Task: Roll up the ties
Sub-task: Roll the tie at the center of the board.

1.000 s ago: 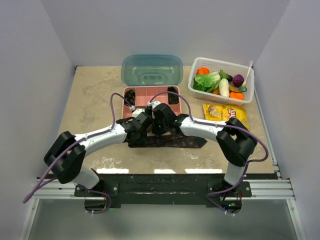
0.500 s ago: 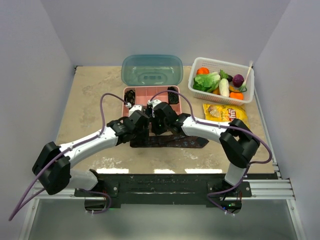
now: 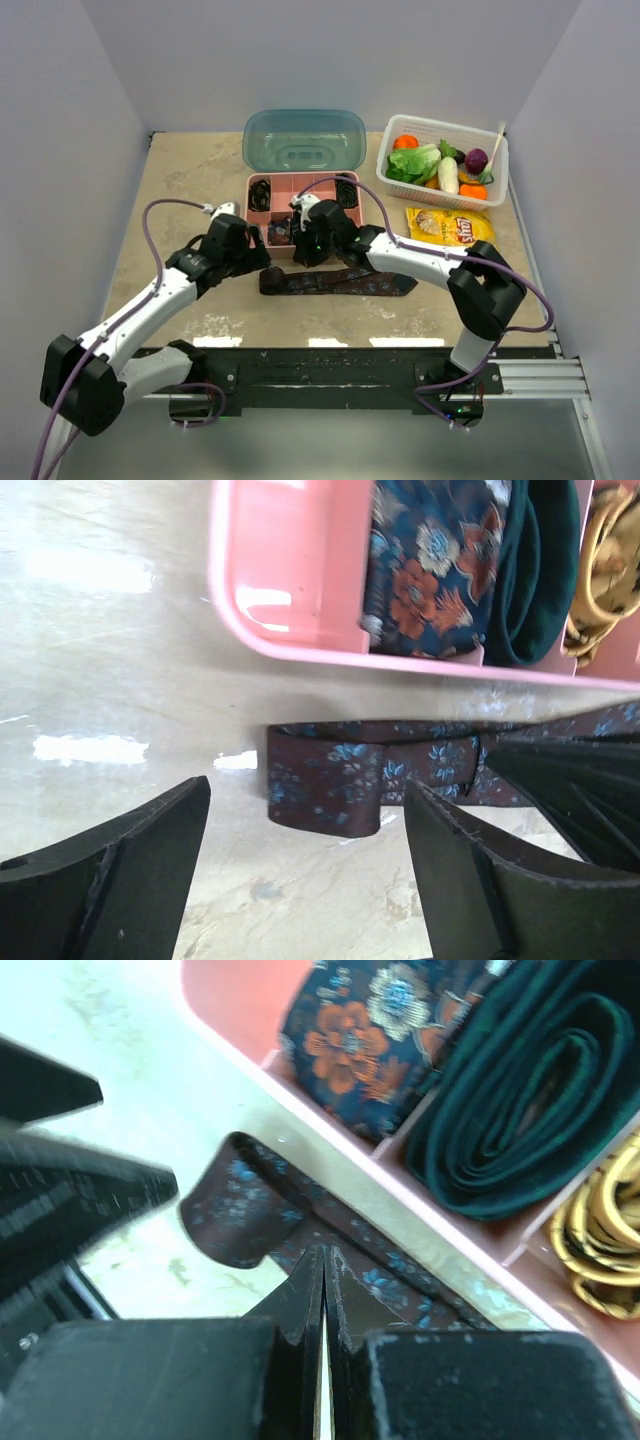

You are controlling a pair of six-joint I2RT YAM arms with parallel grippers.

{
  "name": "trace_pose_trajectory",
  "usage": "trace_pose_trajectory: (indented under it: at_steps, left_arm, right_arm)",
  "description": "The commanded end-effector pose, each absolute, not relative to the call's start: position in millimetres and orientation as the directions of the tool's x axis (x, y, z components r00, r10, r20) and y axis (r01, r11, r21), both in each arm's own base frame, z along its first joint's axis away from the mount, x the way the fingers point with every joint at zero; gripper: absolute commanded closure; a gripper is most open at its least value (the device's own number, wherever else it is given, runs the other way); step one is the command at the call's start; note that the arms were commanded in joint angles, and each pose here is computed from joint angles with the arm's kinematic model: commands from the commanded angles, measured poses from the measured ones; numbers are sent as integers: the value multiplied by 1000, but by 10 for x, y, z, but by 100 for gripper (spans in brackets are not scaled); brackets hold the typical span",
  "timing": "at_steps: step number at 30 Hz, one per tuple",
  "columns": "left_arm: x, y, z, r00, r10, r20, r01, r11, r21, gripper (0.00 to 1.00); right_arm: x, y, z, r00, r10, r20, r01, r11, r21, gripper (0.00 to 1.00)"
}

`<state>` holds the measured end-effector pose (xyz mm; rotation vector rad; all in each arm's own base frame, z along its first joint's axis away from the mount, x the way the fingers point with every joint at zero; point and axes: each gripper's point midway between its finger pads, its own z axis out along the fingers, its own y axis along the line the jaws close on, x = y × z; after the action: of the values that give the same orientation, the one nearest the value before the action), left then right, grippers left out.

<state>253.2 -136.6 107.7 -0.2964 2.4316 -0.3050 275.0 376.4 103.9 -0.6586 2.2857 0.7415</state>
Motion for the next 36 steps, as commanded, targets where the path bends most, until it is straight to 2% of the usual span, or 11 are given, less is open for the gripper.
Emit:
trace_pose_trajectory:
  at_steps: [1, 7, 12, 23, 36]
  left_arm:
    - [2608, -1301, 1286, -709, -355, -609, -116, 911, -396, 14]
    - [2621, -1147, 1284, -702, -444, -557, -117, 844, -524, 12]
    - [2598, -1117, 1131, -728, -495, -475, -109, 768, -631, 12]
    - [2522, -1109, 858, -755, -495, -431, -127, 755, -644, 12]
    - [2486, -1217, 635, -784, -479, -395, -106, 730, -675, 16]
  right_arm:
    - [2734, 4104, 1400, -610, -232, -758, -690, 627, 363, 100]
    - [2549, 4431, 1373, -593, -276, -756, -738, 562, 374, 100]
    - [2503, 4560, 1183, -606, -308, -733, -743, 548, 384, 100]
    - [2578, 4298, 845, -613, -361, -703, -709, 643, 289, 100]
    - [2492, 3957, 449, -636, -413, -651, -683, 694, 228, 100]
